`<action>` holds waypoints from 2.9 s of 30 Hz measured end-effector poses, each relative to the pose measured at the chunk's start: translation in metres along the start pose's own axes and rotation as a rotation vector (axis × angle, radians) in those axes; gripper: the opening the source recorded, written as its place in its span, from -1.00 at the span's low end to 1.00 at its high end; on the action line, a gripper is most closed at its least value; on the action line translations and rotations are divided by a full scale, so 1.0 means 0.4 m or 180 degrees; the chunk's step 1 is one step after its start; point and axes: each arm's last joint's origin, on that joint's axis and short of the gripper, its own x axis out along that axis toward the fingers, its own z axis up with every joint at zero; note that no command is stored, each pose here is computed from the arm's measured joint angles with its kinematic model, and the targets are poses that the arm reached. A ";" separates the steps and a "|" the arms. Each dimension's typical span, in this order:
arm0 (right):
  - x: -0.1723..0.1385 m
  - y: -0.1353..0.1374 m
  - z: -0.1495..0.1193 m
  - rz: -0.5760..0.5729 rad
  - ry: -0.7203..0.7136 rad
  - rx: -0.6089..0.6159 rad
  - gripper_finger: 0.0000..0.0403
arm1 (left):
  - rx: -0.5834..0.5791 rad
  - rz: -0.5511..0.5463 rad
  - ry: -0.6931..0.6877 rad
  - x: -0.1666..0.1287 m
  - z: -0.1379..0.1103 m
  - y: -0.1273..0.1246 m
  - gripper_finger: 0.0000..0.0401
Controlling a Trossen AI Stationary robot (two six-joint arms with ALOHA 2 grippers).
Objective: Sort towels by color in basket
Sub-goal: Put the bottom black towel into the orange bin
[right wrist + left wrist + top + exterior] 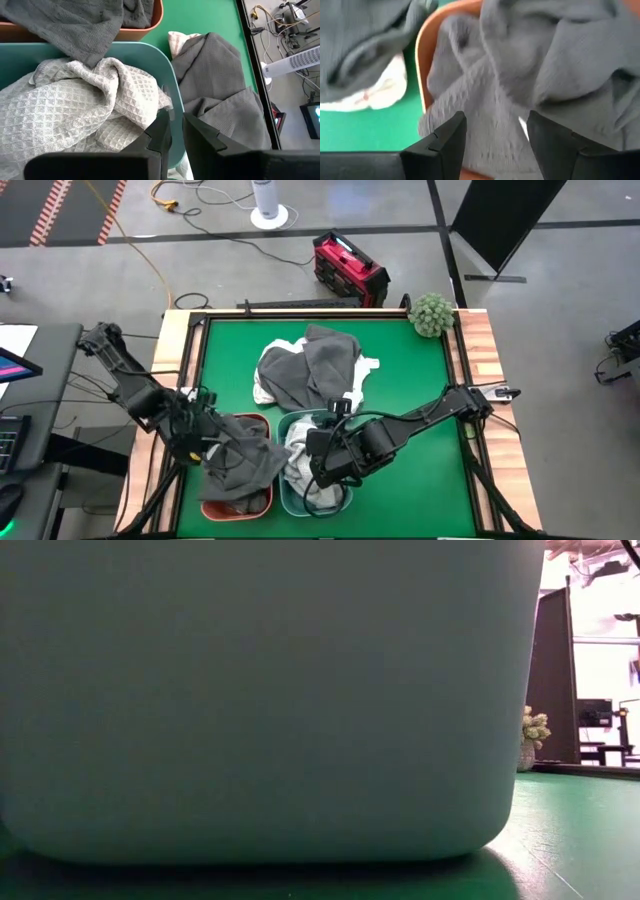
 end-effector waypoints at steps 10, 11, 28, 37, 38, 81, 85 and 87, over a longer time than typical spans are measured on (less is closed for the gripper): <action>0.008 -0.009 0.004 -0.0020 -0.0004 0.0037 -0.57 | 0.0338 0.0039 0.0133 0.179 -0.061 -0.036 -0.01; 0.008 -0.010 0.004 -0.0022 -0.0003 0.0038 -0.57 | 0.0351 0.0024 0.0122 0.196 -0.064 -0.039 -0.01; 0.017 -0.020 0.007 -0.0044 0.0015 0.0057 -0.57 | 0.0584 -0.0102 -0.0404 0.069 0.061 -0.043 -0.01; 0.017 -0.020 0.009 -0.0040 -0.0002 0.0074 -0.57 | 0.0646 -0.0220 -0.1078 0.131 0.135 -0.081 -0.01; 0.018 -0.022 0.010 -0.0042 -0.0003 0.0082 -0.57 | 0.0678 -0.0196 -0.1088 0.142 0.144 -0.083 -0.01; 0.003 -0.003 0.003 0.0001 -0.0019 0.0112 -0.57 | 0.1161 -0.0367 0.0291 0.248 0.069 -0.011 -0.98; 0.008 -0.009 0.005 -0.0013 -0.0009 0.0127 -0.57 | 0.1074 -0.0079 0.0466 0.274 0.069 -0.006 -0.93; 0.007 -0.009 0.004 -0.0014 -0.0002 0.0118 -0.57 | 0.1038 -0.0067 0.0471 0.272 0.075 -0.007 -0.89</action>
